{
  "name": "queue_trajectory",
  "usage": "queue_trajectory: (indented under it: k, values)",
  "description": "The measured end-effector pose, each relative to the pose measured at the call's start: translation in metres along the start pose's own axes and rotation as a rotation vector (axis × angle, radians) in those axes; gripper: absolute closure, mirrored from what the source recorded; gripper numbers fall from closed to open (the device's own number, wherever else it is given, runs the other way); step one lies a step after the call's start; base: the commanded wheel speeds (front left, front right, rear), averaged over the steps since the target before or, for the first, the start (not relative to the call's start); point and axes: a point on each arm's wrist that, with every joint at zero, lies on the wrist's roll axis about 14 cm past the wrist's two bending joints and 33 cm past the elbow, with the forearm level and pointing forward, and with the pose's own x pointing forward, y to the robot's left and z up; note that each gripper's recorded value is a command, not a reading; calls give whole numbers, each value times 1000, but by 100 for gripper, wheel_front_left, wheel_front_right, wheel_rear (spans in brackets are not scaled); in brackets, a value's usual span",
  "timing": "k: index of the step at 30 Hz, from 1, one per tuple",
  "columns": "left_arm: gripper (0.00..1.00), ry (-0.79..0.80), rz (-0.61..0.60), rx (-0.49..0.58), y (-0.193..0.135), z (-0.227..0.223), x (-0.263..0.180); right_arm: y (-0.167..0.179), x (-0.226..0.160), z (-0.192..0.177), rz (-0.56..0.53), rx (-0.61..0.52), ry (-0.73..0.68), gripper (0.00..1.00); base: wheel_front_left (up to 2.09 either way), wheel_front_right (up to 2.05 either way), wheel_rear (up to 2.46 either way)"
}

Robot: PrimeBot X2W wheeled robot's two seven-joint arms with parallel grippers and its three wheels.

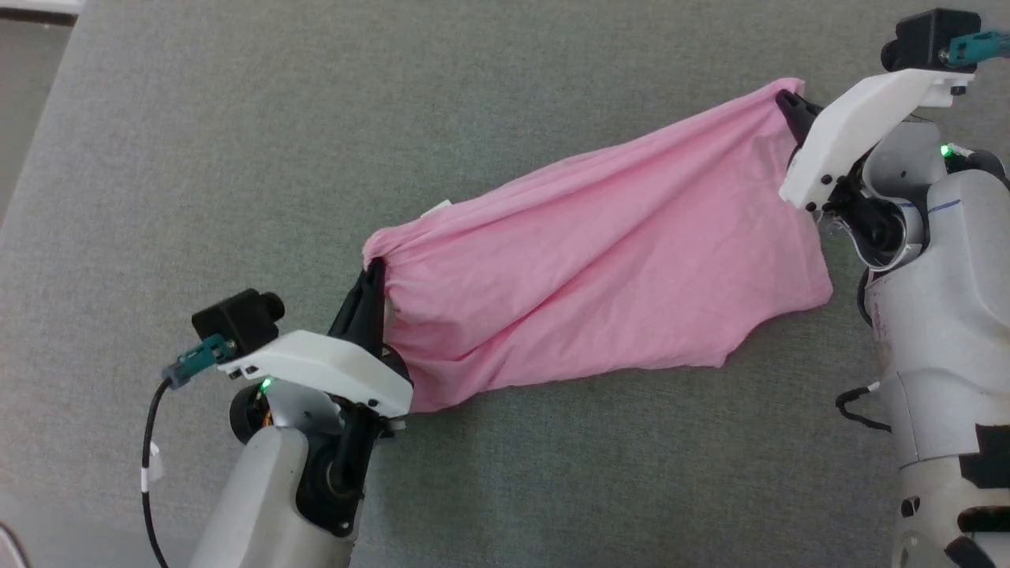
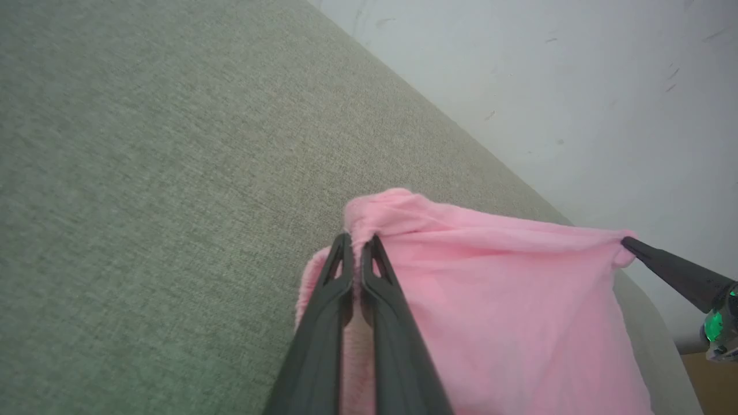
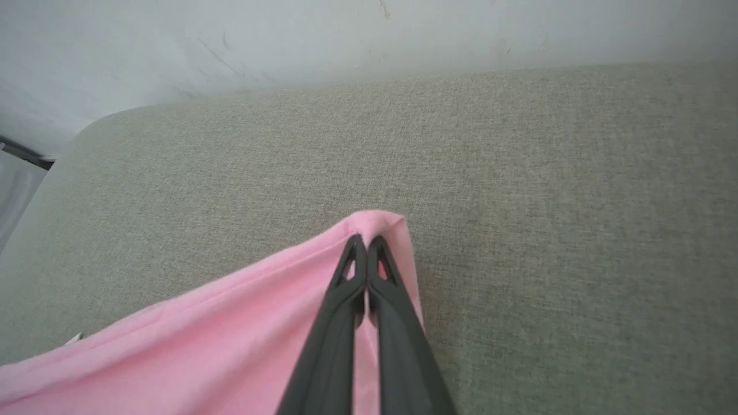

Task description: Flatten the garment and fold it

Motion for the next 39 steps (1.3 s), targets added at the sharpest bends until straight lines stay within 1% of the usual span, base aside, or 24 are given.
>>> queue_trajectory:
  k: [5, 9, 10, 11, 12, 13, 18, 22, 23, 25, 27, 29, 31, 34, 35, 39]
  values:
    - [100, 43, 37, -4, 10, -16, 5, -7, 16, -20, -24, -14, 63, 100, 0, 0, 0]
    - [100, 47, 53, -6, 15, -17, 6, -9, 21, -35, -28, -20, 113, 100, 0, 0, 0]
    - [100, 44, 52, -6, 15, -16, 7, -9, 21, -37, -28, -20, 122, 94, 0, 0, 0]
    - [73, 45, 51, -6, 15, -16, 8, -8, 21, -38, -27, -22, 127, 56, 0, 0, 0]
    - [2, 44, 51, -5, 14, -16, 8, -7, 21, -38, -26, -23, 129, 0, 0, 0, 0]
    - [0, 42, 50, -6, 14, -15, 7, -6, 20, -37, -24, -22, 126, 0, 0, 0, 0]
    - [0, 13, 34, -2, 9, -4, 4, 1, 12, -26, -7, -24, 100, 0, 0, 0, 0]
    - [0, -56, 22, 26, 5, 20, -2, 2, -2, -8, -9, -57, 64, 0, 0, 0, 0]
    - [0, -76, 26, 62, 6, 26, -5, 1, -6, -5, -10, -74, 58, 0, 0, 0, 0]
    - [0, -123, 47, 180, 12, 40, -13, 0, -16, -4, -17, -125, 60, 0, 0, 0, 0]
    - [0, -214, 58, 279, 13, 60, -23, -6, -28, -5, -37, -211, 62, 0, 0, 0, 0]
    - [0, -330, 37, 372, 4, 81, -35, -15, -40, -11, -64, -284, 83, 0, 0, 0, 0]
    - [0, -401, -8, 449, -9, 90, -45, -22, -52, -18, -87, -344, 104, 0, 0, 0, 0]
    - [0, -446, -60, 523, -23, 91, -58, -26, -66, -29, -102, -408, 132, 0, 0, 0, 0]
    - [0, -449, -70, 539, -25, 88, -62, -25, -69, -34, -100, -413, 143, 0, 0, 0, 0]
    - [0, -473, -72, 563, -27, 89, -73, -15, -77, -54, -79, -444, 204, 0, 0, 0, 0]
